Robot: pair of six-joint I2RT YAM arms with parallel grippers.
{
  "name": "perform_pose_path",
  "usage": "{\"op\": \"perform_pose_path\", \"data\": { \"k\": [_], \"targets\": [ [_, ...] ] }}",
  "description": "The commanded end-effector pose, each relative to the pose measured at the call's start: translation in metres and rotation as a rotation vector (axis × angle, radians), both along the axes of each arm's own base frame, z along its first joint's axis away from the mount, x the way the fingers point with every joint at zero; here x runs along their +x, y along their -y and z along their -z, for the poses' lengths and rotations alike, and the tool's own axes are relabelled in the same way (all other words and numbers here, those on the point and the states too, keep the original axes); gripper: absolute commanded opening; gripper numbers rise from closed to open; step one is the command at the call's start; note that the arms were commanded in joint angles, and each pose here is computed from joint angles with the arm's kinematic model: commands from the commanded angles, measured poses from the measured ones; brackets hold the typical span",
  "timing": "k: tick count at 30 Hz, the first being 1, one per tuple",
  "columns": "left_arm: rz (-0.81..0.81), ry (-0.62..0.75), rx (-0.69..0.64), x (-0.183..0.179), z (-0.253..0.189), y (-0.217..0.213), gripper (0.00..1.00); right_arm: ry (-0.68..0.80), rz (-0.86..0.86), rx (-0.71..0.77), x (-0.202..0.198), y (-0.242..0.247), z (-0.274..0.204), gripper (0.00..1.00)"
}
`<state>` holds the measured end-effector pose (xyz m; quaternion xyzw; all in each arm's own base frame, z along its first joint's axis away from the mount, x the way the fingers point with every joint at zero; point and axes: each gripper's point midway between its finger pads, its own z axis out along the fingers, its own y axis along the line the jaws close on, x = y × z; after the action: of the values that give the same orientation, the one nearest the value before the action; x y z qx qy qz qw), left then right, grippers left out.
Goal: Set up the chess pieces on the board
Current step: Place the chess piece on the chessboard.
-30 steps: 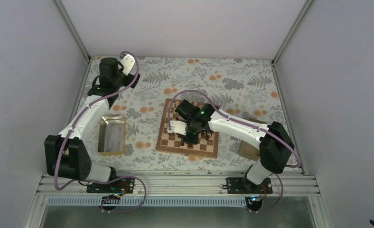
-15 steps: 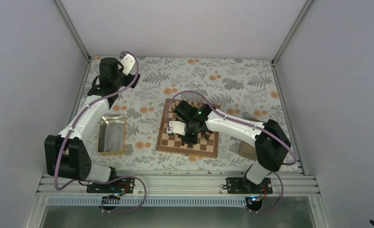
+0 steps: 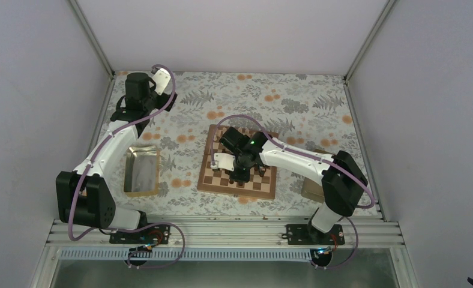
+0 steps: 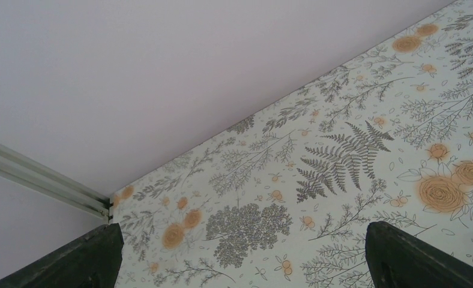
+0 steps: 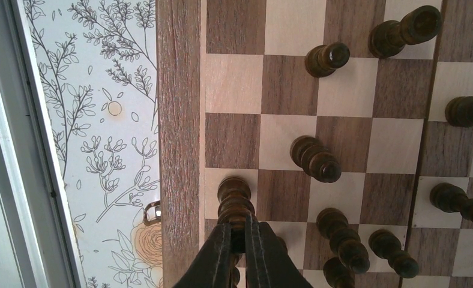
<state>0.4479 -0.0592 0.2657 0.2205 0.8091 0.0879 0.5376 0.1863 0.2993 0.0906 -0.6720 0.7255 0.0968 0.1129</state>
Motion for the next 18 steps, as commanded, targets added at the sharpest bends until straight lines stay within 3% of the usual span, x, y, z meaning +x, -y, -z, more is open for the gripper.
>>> {"op": "perform_pose_path", "data": {
  "k": [1, 13, 18],
  "targets": [
    [0.003, 0.055, -0.006, -0.001, -0.021, -0.002, 1.00, -0.016, -0.037, -0.005, -0.008, -0.002, 0.004, 0.06],
    [-0.003, 0.053, -0.003, 0.000, -0.019, -0.003, 1.00, -0.044, -0.047, -0.038, -0.013, 0.000, 0.018, 0.09],
    [-0.005, 0.056, -0.001, -0.001, -0.020, -0.004, 1.00, -0.027, -0.047, -0.034, -0.011, 0.000, 0.013, 0.20]
  ]
}}
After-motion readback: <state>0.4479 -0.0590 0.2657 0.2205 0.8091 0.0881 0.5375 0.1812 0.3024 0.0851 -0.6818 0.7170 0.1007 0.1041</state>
